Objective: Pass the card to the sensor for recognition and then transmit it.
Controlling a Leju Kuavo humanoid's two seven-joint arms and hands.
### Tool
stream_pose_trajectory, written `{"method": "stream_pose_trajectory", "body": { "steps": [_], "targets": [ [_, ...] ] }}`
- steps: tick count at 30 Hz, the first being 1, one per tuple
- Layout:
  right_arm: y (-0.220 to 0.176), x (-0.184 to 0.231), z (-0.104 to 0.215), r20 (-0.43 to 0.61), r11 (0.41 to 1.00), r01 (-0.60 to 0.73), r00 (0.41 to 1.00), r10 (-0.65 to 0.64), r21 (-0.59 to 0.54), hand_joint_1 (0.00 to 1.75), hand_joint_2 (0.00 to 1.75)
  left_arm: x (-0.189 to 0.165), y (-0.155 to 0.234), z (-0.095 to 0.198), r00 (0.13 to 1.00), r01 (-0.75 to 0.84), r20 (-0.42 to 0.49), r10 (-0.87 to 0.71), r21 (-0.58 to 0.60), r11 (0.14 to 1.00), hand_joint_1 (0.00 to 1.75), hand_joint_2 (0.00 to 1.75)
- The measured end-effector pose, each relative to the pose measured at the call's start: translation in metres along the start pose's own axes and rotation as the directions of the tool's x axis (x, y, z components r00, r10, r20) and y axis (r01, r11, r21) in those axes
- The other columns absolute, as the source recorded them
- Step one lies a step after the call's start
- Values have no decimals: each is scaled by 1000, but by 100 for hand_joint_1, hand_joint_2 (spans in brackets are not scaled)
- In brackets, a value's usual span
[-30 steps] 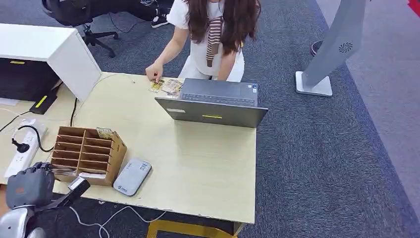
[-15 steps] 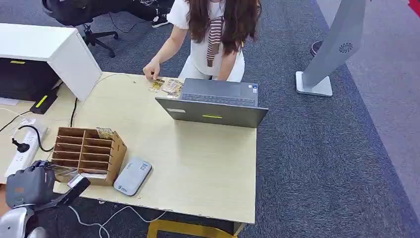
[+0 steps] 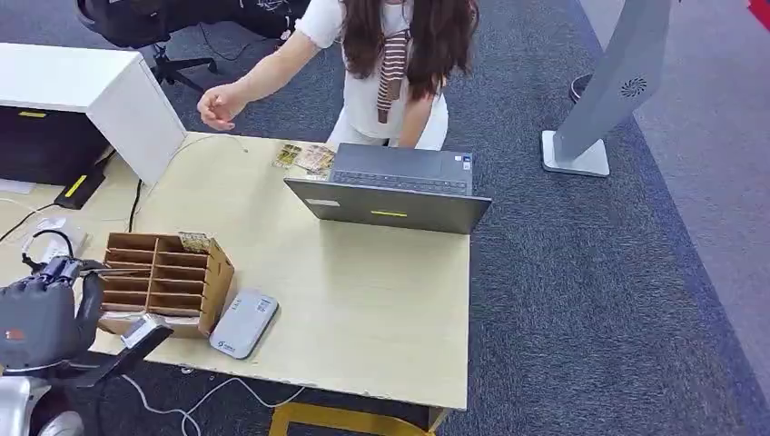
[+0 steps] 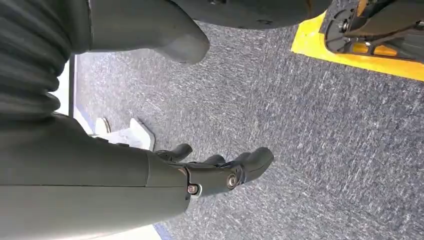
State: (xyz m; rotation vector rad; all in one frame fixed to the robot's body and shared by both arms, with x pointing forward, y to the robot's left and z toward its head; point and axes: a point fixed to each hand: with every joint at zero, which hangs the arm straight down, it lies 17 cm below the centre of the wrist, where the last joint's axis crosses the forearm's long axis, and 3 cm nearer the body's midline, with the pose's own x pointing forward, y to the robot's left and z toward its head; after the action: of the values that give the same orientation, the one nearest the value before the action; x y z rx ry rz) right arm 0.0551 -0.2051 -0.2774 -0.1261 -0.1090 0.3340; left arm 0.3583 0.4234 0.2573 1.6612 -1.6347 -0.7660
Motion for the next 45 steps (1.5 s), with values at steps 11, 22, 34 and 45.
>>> {"method": "stream_pose_trajectory", "body": {
  "steps": [11,22,34,45],
  "targets": [
    [1,3,0,9,1000,-30,999,30,5,0,175,18,21,-49,997,-1,71,-6,111,994,175,175],
    [3,9,1,32,994,-109,994,108,18,0,175,-15,-24,-122,986,159,33,-163,91,983,175,175],
    [4,10,1,36,990,-136,990,136,24,0,175,-45,-74,-148,972,233,-33,-234,-13,972,175,175],
    [5,9,1,31,989,-144,989,143,29,0,175,-51,-90,-144,971,231,-43,-233,-44,972,0,175]
  ]
}}
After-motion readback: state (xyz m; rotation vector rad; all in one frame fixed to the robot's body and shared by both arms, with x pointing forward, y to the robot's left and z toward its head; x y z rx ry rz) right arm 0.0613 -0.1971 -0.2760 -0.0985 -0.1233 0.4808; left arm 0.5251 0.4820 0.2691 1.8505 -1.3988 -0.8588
